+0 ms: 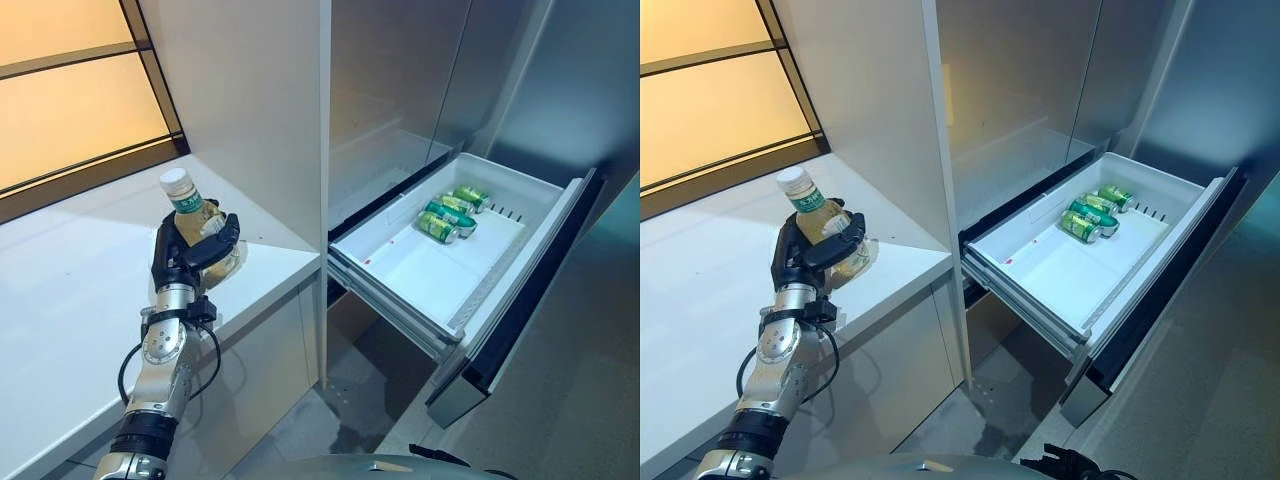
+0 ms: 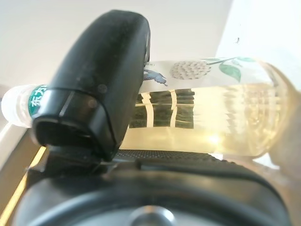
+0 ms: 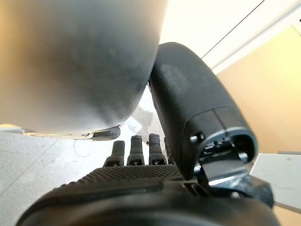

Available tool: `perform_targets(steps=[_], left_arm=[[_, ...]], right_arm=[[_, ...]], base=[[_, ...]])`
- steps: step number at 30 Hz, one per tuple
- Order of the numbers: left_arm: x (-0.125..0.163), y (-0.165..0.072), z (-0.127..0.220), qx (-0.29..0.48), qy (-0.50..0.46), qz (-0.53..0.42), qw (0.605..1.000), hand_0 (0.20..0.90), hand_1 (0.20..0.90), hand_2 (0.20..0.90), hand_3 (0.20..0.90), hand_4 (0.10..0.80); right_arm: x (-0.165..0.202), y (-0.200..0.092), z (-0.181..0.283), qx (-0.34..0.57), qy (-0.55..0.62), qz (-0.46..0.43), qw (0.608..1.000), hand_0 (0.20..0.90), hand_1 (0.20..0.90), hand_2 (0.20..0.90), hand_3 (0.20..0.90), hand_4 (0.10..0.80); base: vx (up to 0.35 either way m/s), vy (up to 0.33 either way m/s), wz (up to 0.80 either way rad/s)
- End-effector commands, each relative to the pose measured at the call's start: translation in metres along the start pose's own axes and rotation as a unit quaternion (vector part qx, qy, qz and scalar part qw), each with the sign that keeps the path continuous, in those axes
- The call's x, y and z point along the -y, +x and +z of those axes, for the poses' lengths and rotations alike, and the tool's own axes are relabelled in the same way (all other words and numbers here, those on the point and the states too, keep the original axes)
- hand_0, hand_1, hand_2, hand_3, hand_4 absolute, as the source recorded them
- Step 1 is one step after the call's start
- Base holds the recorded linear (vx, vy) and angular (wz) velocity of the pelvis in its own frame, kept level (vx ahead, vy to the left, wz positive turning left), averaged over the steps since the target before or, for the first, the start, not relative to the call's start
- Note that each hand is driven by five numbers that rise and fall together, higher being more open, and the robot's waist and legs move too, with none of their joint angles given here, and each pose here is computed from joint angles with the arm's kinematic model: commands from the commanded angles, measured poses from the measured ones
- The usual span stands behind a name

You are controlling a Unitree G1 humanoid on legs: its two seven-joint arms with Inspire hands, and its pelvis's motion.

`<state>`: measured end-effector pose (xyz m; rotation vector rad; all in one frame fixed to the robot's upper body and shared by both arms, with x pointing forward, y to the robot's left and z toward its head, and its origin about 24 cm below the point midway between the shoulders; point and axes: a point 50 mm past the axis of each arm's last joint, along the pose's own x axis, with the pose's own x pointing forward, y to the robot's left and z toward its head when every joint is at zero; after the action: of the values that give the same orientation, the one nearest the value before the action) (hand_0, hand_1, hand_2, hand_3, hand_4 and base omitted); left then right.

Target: Put drinks into fridge and close the fridge

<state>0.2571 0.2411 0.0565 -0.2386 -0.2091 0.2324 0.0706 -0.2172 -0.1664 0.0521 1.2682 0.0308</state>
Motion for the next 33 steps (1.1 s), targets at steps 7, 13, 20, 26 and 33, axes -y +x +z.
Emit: perform_targets(steps=[7,13,20,26,33], left_arm=[[0.080,0.006,0.092,0.172,-0.419,-0.291,0.842,0.300,0.300,0.300,0.200,0.100],[0.098,-0.005,0.082,0.122,-0.500,-0.351,0.782,0.300,0.300,0.300,0.200,0.100],[0.100,-0.011,0.075,0.097,-0.481,-0.379,0.784,0.300,0.300,0.300,0.200,0.100],[0.099,-0.010,0.083,0.091,-0.396,-0.411,0.816,0.300,0.300,0.300,0.200,0.100],[0.102,-0.006,0.095,0.093,-0.297,-0.446,0.839,0.300,0.300,0.300,0.200,0.100]], right_arm=[[-0.073,-0.019,0.113,0.231,-0.220,0.115,0.941,0.900,0.900,0.900,0.900,0.800],[-0.102,-0.058,0.159,0.331,-0.222,0.199,0.895,0.900,0.900,0.900,0.900,0.800],[-0.116,-0.130,0.215,0.450,-0.246,0.290,0.808,0.900,0.900,0.900,0.900,0.800],[-0.109,-0.200,0.252,0.544,-0.279,0.312,0.727,0.900,0.900,0.900,0.900,0.800],[-0.101,-0.239,0.269,0.566,-0.298,0.323,0.697,0.900,0.900,0.900,0.900,0.800]], base=[[-0.049,-0.023,0.01],[-0.041,-0.022,0.00],[0.000,0.000,0.00],[-0.005,-0.002,-0.03],[-0.021,-0.003,-0.07]])
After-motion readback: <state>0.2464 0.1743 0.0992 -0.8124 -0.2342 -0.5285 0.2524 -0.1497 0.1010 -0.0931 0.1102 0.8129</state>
